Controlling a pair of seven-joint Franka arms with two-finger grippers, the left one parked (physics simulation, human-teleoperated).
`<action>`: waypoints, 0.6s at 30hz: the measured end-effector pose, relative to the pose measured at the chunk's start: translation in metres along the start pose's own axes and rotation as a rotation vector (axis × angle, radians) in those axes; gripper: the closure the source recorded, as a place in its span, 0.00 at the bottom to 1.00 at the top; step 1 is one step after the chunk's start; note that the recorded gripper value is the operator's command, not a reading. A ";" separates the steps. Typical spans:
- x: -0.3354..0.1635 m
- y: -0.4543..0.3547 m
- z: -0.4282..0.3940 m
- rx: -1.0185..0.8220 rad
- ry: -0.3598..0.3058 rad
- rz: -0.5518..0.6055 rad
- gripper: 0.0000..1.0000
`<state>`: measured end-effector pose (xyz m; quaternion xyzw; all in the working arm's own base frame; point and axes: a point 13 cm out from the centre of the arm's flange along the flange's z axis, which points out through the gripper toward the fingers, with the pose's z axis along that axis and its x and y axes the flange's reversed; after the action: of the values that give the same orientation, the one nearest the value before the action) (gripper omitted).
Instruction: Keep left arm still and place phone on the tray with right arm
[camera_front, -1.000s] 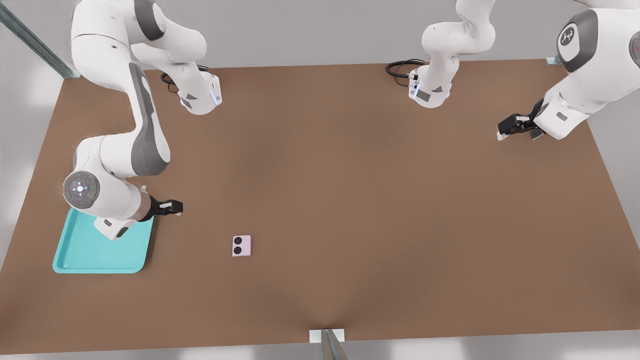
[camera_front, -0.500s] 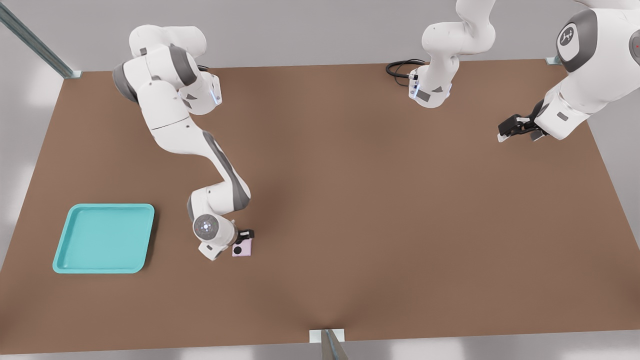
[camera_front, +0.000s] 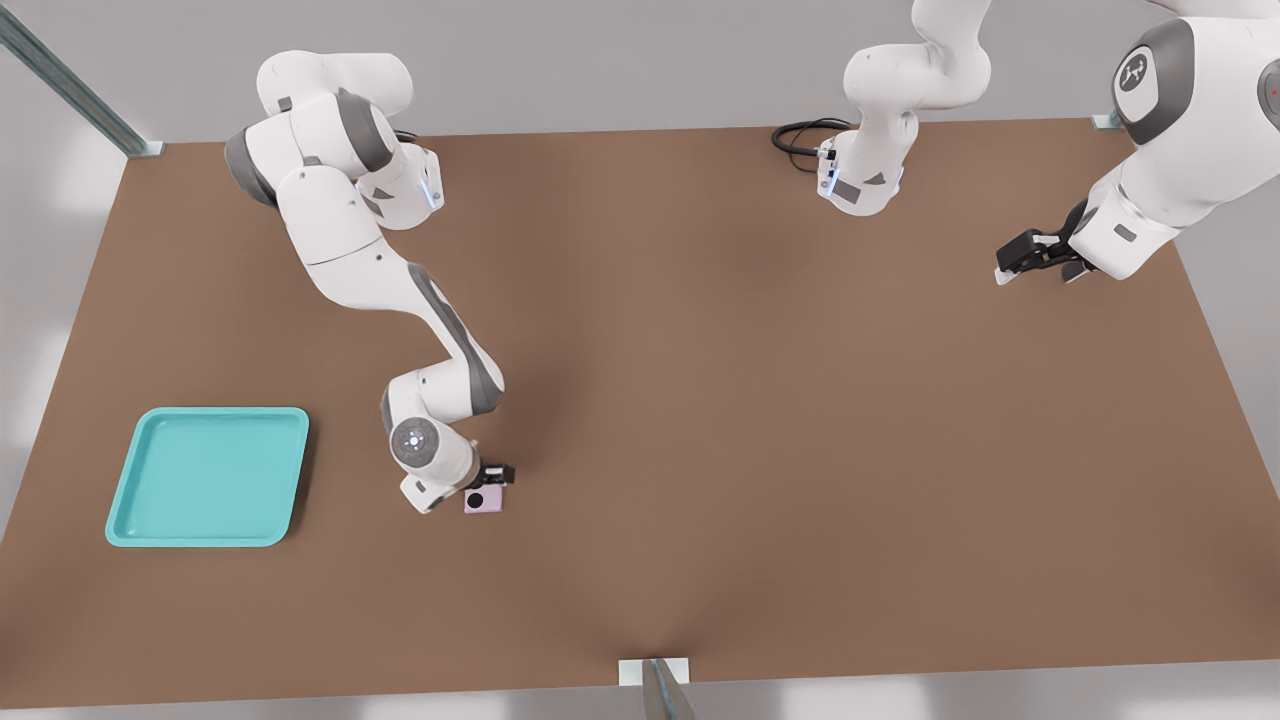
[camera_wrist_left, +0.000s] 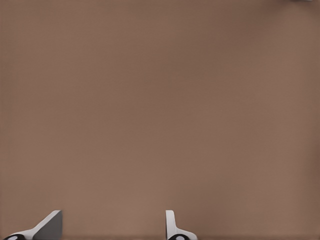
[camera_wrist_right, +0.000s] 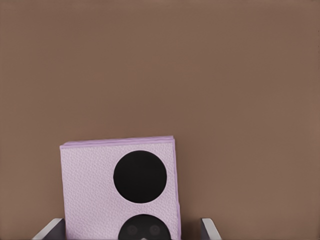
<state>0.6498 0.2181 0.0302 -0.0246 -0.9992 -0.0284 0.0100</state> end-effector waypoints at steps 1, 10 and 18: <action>-0.003 0.000 -0.001 -0.001 -0.008 0.006 0.00; -0.015 0.004 0.007 -0.008 -0.061 0.030 0.00; -0.016 0.006 0.008 -0.015 -0.072 0.042 0.20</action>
<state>0.6658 0.2235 0.0224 -0.0466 -0.9980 -0.0346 -0.0254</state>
